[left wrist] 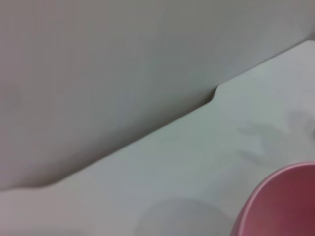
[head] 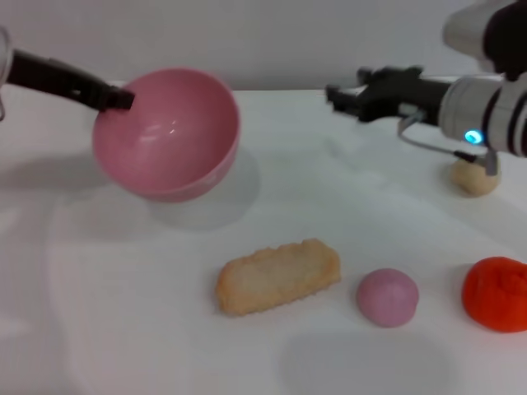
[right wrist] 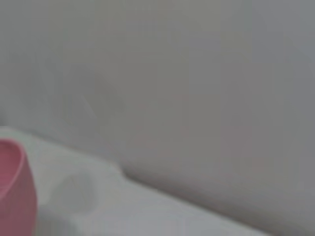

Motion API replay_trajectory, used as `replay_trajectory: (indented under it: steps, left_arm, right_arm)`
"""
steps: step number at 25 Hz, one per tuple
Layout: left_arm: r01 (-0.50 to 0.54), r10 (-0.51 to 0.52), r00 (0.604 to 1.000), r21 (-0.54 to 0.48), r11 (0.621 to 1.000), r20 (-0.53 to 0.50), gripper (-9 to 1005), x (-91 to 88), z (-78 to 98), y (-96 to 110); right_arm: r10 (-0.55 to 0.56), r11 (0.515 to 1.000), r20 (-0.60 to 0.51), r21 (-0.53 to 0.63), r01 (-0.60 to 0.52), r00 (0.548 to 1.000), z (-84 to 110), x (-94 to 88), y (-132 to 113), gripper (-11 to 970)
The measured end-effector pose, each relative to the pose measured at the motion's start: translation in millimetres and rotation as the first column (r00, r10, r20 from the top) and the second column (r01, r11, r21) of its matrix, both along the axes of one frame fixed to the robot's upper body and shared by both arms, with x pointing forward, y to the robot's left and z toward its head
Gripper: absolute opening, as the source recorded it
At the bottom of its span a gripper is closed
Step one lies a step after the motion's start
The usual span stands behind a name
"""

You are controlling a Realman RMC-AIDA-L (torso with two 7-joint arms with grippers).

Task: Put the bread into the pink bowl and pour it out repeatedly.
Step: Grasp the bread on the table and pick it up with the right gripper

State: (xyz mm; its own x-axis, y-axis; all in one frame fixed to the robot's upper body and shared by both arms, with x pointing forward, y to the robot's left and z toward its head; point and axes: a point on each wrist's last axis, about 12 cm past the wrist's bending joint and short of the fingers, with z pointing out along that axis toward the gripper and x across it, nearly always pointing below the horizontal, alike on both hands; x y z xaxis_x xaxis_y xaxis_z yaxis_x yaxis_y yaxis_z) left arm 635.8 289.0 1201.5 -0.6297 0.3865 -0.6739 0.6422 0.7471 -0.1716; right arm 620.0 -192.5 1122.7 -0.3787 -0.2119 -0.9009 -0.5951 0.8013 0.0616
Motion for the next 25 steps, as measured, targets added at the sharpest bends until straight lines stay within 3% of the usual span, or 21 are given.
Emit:
replay_trajectory:
  steps: [4,7,11,18,25]
  left_arm:
    - [-0.034,0.034,0.999,0.000,0.999,-0.029,47,-7.2,-5.5,15]
    - [-0.042,0.042,0.998,0.000,0.999,-0.036,47,-9.4,-7.3,19]
    - [-0.042,0.042,0.998,0.002,0.999,-0.041,47,-10.1,-8.1,20]
    - [-0.030,0.030,0.999,0.005,1.000,-0.042,47,-10.6,-11.3,17]
    - [-0.038,0.038,0.998,0.005,0.999,-0.044,47,-12.3,-14.5,19]
  right_arm:
    - [0.089,0.995,-0.115,-0.041,-0.095,0.989,-8.1,8.4,13,606]
    - [0.125,0.976,-0.196,-0.152,-0.156,0.973,-7.7,15.2,22,606]
    - [0.185,0.932,-0.272,-0.255,-0.256,0.944,5.9,20.0,39,607]
    - [0.367,0.828,-0.393,-0.276,-0.489,0.843,39.4,10.0,67,607]
    - [0.460,0.724,-0.514,-0.254,-0.641,0.724,48.4,-7.5,76,607]
